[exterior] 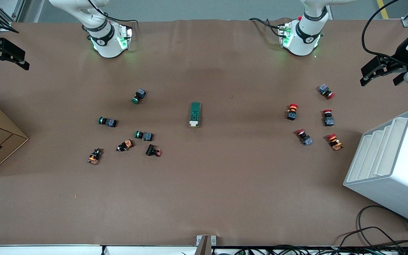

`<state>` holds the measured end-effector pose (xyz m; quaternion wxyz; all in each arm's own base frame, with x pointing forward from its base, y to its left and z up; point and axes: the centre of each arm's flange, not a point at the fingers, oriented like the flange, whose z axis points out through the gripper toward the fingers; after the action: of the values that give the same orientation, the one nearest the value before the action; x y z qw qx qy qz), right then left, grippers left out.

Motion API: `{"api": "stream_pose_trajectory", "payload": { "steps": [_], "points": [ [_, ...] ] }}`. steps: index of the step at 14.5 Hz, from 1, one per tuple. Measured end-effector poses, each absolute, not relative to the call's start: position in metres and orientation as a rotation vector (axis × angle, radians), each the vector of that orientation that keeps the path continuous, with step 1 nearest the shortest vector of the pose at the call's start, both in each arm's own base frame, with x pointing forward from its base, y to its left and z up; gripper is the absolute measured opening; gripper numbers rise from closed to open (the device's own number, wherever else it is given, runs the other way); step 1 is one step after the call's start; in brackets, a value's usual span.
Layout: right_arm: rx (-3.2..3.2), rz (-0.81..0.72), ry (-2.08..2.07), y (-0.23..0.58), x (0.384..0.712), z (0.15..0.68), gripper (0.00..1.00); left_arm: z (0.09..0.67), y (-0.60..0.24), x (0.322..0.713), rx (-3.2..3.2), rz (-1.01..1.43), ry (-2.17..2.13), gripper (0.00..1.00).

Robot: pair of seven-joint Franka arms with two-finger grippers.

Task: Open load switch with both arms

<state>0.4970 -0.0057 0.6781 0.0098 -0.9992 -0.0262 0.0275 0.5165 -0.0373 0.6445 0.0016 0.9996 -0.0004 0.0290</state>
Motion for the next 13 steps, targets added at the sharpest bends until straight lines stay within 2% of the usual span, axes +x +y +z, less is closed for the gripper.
{"api": "stream_pose_trajectory", "payload": {
  "steps": [6,13],
  "points": [
    [-3.119,0.090,-0.109,0.003,0.497,0.676,1.00,0.643,-0.035,0.522,3.136,0.092,0.005,1.00],
    [-3.120,0.081,-0.107,0.002,0.498,0.677,1.00,0.617,-0.043,0.567,3.121,0.040,-0.015,1.00]
  ]
}}
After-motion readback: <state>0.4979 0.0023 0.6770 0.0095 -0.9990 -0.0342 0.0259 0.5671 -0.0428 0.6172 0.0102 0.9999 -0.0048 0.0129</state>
